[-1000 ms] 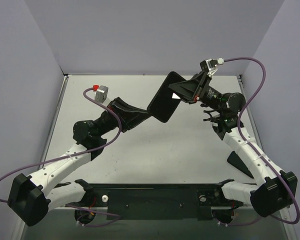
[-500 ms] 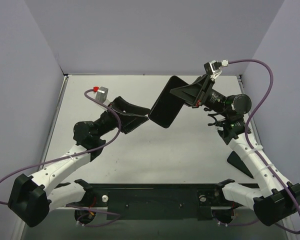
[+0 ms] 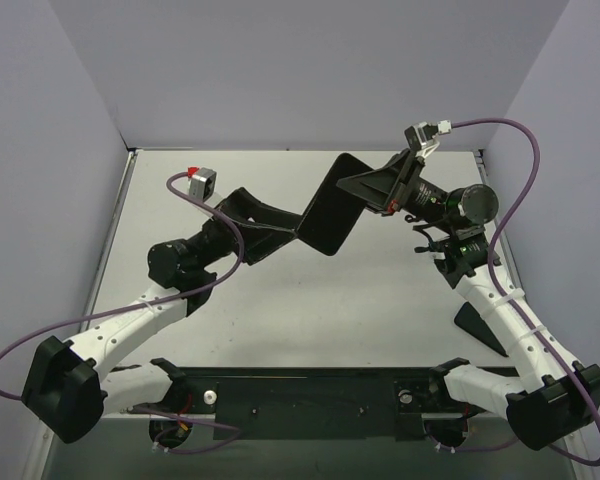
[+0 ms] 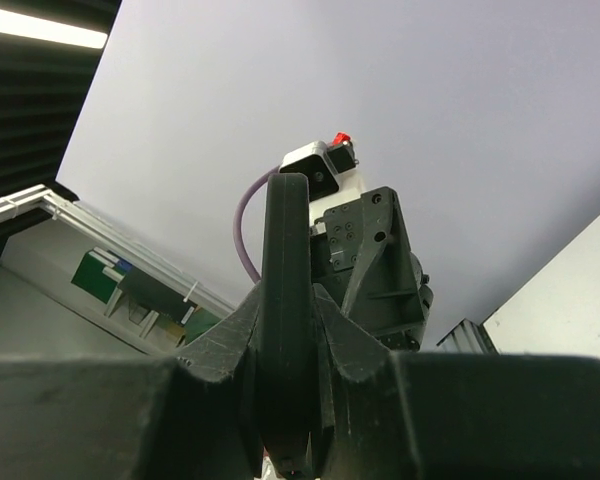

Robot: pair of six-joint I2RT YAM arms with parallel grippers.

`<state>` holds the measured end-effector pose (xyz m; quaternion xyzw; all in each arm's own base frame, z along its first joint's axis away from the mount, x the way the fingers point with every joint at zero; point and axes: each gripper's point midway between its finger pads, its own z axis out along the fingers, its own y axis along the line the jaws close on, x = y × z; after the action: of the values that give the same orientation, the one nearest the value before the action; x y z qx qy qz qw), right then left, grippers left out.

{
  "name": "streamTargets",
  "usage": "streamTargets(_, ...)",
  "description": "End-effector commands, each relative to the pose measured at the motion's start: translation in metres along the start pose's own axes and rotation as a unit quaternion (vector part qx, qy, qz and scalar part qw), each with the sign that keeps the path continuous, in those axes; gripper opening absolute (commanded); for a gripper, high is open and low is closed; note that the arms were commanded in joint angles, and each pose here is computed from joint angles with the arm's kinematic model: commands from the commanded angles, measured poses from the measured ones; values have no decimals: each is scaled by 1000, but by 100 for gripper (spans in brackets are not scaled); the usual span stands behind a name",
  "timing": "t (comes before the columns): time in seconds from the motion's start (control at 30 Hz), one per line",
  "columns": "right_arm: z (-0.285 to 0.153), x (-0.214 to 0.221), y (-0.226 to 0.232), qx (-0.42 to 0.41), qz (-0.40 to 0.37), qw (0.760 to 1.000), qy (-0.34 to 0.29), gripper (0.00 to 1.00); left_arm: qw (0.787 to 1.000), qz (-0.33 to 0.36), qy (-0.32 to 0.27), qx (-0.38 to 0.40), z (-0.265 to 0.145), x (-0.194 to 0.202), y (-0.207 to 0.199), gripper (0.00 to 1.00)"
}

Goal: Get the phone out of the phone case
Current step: Remove the phone case from the phone.

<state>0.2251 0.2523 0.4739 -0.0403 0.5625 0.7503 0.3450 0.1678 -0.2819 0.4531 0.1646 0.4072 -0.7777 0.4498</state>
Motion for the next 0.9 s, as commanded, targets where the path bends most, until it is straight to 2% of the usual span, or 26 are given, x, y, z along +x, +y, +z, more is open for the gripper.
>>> streamTargets(0.0, 2, -10, 35, -45, -54, 997, -17, 0, 998, 28, -3, 52, 9, -9, -32, 60)
streamTargets(0.1, 3, -12, 33, -44, -51, 998, -19, 0, 998, 35, 3, 50, 12, -8, -33, 53)
streamTargets(0.27, 5, -15, 36, -52, -45, 997, -23, 0, 998, 46, 24, 47, 15, 1, -32, 46)
streamTargets(0.57, 7, -15, 39, -72, -22, 997, -16, 0, 996, 60, 20, 65, 16, 1, -35, 19)
streamTargets(0.67, 5, -14, 54, -112, 3, 994, -8, 0, 995, 65, 24, 66, 18, 2, -32, 10)
streamTargets(0.77, 2, -16, 73, -169, 29, 985, 2, 0, 995, 74, 27, 68, 13, 5, -27, 11)
streamTargets(0.87, 0, -17, 80, -183, 54, 982, 3, 0, 994, 82, 31, 69, 8, 9, -18, 10)
